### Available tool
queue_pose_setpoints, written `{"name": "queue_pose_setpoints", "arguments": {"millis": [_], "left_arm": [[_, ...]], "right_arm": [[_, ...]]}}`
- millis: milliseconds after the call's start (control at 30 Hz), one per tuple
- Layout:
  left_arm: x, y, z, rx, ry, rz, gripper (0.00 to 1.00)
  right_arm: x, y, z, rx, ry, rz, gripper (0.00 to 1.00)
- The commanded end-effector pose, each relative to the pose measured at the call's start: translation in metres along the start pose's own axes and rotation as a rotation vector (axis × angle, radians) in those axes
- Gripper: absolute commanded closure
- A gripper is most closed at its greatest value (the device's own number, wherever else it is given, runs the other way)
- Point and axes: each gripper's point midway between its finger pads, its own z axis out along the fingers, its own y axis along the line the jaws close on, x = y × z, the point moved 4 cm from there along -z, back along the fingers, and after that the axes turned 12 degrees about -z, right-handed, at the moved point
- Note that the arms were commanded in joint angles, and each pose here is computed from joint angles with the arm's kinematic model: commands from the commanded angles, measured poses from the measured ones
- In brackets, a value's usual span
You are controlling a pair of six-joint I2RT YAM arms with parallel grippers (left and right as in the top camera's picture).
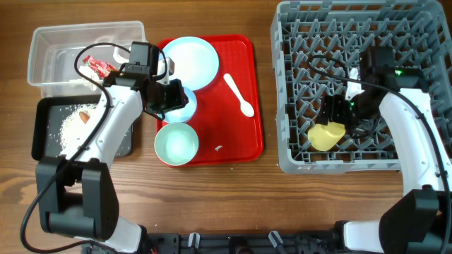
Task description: Sort waste into correct bins and load items into the dishwasher rack
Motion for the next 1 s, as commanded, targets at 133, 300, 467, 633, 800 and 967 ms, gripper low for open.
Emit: {"name": "queue_pose_setpoints", "arguments": {"millis": [133, 300, 467, 633, 800, 967], "left_arm": [[-0.001, -0.003, -0.006, 0.002, -0.02, 0.016, 0.7], [-0.005, -0.001, -0.012, -0.008, -0.044, 0.012, 0.73], [-0.017, -0.001, -0.056, 0.009, -0.122, -0.014, 0.69], [-0.026, 0.026, -0.117, -0.065, -0.293, -0.082, 0.47], [-0.03, 0.073, -0.168, -0.196, -0.454, -0.201, 0.1], [-0.03, 0.096, -0.184, -0.223, -0.487, -0.278, 0.0]], "right_arm": [[-0.004, 0.002, 0.0, -0.003, -0.007, -0.021, 0.03], [-0.016, 0.005, -0.026, 0.003, -0.078, -0.032, 0.01], [-0.032, 0.02, -0.078, -0.017, -0.221, -0.105, 0.0], [-0.041, 0.069, -0.102, -0.146, -0.331, -0.253, 0.0], [-0.047, 0.136, -0.09, -0.261, -0.347, -0.389, 0.02], [-0.048, 0.204, -0.061, -0.325, -0.314, -0.492, 0.08]]}}
